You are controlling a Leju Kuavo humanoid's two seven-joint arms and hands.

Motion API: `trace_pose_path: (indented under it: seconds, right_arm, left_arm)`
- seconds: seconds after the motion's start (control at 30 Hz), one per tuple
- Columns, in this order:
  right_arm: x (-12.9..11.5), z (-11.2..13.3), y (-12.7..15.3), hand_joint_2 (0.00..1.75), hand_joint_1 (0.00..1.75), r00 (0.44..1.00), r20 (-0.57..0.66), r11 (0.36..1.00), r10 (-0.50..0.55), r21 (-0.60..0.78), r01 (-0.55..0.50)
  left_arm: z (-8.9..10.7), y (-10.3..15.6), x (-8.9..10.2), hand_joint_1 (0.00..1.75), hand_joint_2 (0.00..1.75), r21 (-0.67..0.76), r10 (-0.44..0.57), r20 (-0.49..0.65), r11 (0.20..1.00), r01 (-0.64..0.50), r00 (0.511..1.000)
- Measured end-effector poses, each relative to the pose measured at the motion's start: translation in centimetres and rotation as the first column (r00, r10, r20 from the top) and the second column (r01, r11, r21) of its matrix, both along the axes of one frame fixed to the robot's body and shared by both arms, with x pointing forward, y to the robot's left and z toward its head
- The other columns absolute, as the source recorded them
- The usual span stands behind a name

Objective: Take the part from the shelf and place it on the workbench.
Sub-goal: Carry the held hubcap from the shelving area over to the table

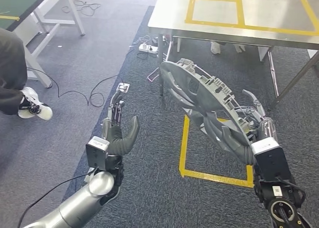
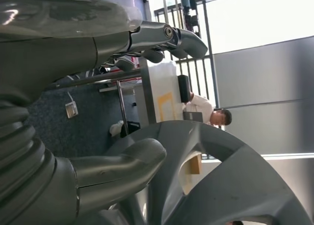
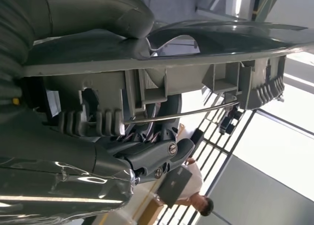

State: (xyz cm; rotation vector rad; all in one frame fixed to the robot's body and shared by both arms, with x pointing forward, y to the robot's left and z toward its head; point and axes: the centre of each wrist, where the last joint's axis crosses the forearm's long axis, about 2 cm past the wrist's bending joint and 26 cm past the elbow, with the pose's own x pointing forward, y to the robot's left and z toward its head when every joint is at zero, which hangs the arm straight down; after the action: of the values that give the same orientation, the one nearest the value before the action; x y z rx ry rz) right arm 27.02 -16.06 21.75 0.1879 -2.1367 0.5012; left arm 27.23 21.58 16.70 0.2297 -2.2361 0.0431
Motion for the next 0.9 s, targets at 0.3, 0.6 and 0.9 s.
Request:
trace_pose_path:
  seconds: [0.3,0.6,0.9]
  right_arm:
    - [-0.06,-0.18,-0.06,1.75,1.75,1.0,-0.001,1.0,0.004,-0.002,-0.004]
    - [-0.09,-0.43,-0.08,1.75,1.75,1.0,-0.011,1.0,0.008,-0.007,-0.008]
    - [0.0,-0.36,-0.07,1.75,1.75,1.0,-0.018,1.0,0.016,0.003,-0.016]
  left_arm:
    - [-0.05,-0.02,-0.05,0.0,1.75,0.006,-0.001,0.002,1.0,0.001,1.0]
    - [-0.17,0.03,-0.15,0.0,1.75,0.014,-0.002,0.001,1.0,0.002,1.0]
    - [-0.23,-0.09,-0.27,0.0,1.75,0.022,-0.008,0.001,1.0,0.008,1.0]
